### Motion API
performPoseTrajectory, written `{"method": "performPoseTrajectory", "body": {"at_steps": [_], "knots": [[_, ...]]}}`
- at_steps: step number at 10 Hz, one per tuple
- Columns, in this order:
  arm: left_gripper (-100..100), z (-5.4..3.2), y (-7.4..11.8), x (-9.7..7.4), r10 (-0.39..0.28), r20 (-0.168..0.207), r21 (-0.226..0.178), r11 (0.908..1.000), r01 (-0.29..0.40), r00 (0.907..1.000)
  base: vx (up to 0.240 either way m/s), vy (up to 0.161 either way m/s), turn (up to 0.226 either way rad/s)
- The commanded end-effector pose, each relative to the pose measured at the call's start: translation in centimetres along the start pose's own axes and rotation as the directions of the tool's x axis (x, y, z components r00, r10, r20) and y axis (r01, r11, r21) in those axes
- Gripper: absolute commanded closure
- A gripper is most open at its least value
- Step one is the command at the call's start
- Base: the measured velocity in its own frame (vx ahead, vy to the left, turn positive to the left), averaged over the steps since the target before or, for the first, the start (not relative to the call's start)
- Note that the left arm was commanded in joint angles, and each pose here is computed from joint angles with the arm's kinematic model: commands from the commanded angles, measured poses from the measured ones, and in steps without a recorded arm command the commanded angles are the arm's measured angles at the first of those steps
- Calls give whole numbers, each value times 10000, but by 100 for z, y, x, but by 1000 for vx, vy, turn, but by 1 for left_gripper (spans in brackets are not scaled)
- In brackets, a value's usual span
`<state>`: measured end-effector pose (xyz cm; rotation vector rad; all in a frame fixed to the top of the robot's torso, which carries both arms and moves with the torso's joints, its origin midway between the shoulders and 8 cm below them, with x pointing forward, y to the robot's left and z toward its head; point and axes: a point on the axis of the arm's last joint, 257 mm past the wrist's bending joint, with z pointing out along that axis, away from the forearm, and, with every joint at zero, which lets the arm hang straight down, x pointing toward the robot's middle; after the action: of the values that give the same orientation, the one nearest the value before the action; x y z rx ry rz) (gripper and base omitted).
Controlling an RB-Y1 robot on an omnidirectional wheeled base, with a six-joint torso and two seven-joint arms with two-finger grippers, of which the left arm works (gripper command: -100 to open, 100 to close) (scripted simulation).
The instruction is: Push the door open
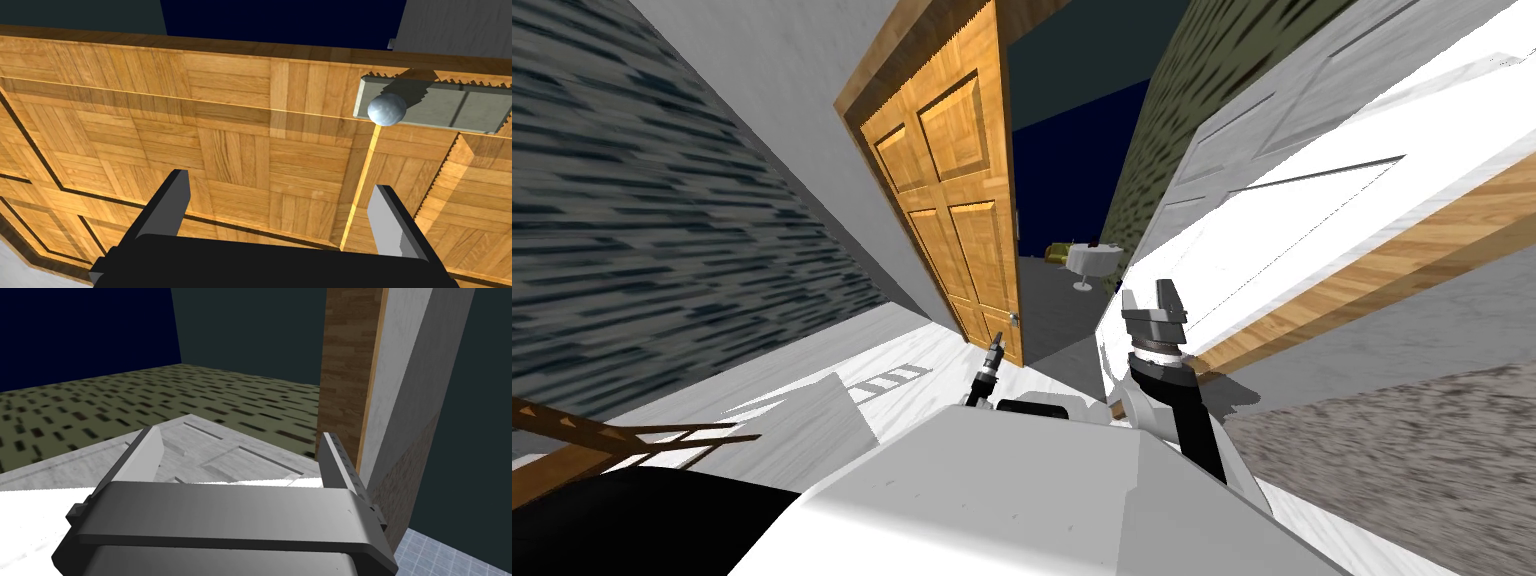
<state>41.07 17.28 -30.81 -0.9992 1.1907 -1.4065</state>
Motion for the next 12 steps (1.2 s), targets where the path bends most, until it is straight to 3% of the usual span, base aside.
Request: {"method": "performPoseTrajectory", "body": {"at_steps": [1, 5, 8, 10, 12], "knots": [[-100, -31, 134, 54, -34, -131, -289, 9996, 30, 9999, 76, 91, -81], [-100, -145, 467, 202, -132, -452, -1008, 9949, 86, 9989, 83, 101, -71], [-100, -189, 573, 251, -167, -558, -1245, 9922, 96, 9983, 54, 70, -38], [-100, -267, 744, 334, -231, -731, -1633, 9865, 108, 9971, 89, 103, -90], [-100, -272, 750, 325, -234, -742, -1652, 9862, 108, 9970, 85, 83, -36]]}}
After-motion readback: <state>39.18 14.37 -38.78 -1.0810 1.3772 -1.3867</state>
